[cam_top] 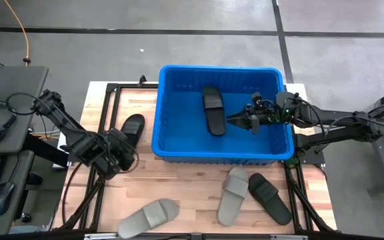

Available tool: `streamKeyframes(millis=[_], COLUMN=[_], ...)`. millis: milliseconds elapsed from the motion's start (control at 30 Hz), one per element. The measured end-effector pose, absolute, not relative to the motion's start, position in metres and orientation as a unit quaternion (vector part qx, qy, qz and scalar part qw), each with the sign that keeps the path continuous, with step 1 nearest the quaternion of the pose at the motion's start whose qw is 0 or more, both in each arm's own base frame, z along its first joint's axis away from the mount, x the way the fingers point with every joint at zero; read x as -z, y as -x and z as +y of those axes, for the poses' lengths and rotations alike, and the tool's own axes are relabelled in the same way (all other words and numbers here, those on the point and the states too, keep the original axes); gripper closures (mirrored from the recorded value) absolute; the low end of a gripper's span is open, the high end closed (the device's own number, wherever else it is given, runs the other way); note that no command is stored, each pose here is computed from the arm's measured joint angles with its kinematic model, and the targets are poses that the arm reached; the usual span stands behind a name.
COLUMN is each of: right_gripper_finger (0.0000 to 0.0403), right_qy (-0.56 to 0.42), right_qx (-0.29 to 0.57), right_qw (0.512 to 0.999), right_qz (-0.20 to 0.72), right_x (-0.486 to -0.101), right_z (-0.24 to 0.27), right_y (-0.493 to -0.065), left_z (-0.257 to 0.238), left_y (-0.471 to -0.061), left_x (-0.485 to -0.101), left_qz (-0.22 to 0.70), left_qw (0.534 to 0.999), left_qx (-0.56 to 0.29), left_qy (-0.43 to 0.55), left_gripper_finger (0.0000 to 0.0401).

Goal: Pick and place slides into bin
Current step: Put the black slides into the blue bin

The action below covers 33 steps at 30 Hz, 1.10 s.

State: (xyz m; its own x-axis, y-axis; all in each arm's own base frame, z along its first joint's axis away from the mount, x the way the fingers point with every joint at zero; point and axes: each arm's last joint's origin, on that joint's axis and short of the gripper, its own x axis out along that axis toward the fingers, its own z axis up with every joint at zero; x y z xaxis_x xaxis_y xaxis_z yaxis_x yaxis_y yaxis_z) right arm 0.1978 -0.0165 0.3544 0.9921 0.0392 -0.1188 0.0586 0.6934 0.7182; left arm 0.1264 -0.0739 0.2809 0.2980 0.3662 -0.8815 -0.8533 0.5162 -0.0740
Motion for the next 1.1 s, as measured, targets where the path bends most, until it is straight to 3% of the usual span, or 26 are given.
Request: streamKeyframes(millis=[100,233,500,900,1100], right_gripper_finger=[0.0224,0.0224,0.0224,0.0224,0.0224], right_qy=[-0.389,-0.389,-0.390,-0.391,-0.405], right_qx=[-0.001,-0.013,-0.056,-0.127,-0.174], right_qw=[0.919,0.919,0.916,0.907,0.895], right_qz=[0.065,0.065,0.081,0.093,0.068], right_x=[-0.354,-0.355,-0.356,-0.359,-0.368], right_z=[-0.016,-0.016,-0.013,-0.009,-0.007], right_y=[-0.198,-0.198,-0.197,-0.196,-0.196], left_z=[-0.075,-0.075,-0.076,-0.086,-0.096], left_y=[-0.126,-0.126,-0.134,-0.162,-0.177], left_x=[-0.282,-0.282,-0.286,-0.291,-0.282], left_qz=[0.394,0.353,0.251,0.063,0.021], left_qw=[0.711,0.679,0.694,0.774,0.769], left_qx=[-0.438,-0.468,-0.466,-0.417,-0.423], left_qy=[0.384,0.441,0.488,0.473,0.480], left_gripper_finger=[0.0238,0.0260,0.0293,0.0318,0.0340])
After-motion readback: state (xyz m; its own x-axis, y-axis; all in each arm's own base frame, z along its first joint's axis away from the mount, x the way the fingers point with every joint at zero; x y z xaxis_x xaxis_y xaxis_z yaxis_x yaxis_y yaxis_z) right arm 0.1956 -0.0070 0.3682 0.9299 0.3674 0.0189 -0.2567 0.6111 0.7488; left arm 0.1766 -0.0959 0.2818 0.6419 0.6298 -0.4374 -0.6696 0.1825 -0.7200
